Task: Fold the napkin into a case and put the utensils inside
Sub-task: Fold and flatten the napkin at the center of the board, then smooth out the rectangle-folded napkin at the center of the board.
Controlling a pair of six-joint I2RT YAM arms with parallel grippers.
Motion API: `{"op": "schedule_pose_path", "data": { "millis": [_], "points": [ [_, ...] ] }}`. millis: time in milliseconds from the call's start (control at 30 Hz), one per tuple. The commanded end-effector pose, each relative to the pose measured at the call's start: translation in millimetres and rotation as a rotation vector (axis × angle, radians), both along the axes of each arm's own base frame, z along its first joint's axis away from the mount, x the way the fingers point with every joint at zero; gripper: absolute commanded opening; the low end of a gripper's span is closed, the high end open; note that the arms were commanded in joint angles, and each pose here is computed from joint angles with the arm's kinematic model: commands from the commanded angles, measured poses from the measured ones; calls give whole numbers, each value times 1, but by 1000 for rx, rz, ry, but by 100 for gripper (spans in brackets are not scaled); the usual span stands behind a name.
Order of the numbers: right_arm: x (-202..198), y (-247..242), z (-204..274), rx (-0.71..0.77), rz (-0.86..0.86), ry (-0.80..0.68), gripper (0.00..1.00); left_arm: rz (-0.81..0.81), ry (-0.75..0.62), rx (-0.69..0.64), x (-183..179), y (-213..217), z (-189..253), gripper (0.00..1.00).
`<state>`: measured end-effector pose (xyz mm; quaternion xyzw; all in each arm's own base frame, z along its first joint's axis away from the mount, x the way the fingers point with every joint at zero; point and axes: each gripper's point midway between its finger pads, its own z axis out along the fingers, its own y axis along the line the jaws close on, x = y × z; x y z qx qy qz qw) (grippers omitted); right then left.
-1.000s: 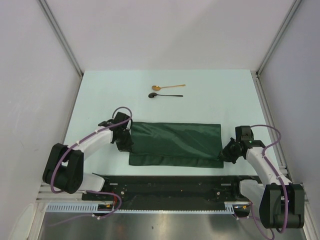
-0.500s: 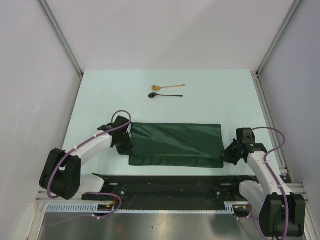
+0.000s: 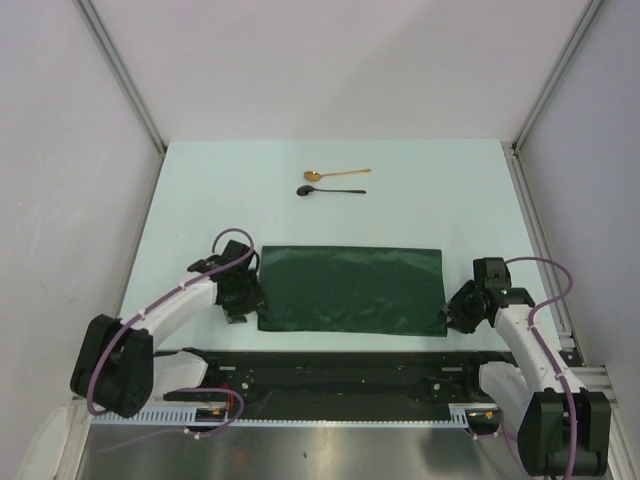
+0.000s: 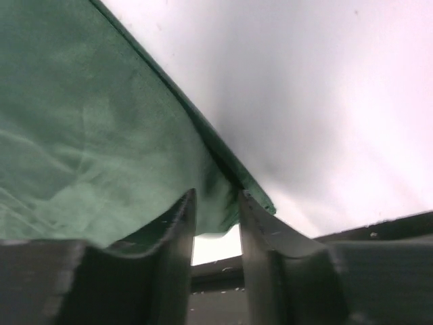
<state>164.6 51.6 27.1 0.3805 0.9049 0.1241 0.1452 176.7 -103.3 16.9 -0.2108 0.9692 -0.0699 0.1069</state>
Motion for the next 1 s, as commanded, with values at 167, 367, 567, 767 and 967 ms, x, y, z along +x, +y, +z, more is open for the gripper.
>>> {"op": "schedule_pose_path", "data": {
  "millis": [167, 367, 567, 767, 967],
  "points": [
    [16, 1, 57, -9, 55, -218, 59, -50, -236, -69, 25, -7, 66, 77],
    [24, 20, 48, 65, 183, -191, 57, -150, -241, -219, 32, -40, 58, 55],
    [16, 25, 14, 91, 137, -100, 22, -144, -173, -217, 30, -42, 32, 33],
    [-4, -14, -12, -77, -53, 2, 18, -93, -148, -129, 25, -25, 20, 39],
    [0, -16, -1, -86, -63, -21, 18, -83, -141, -132, 14, -21, 18, 42]
  ]
}}
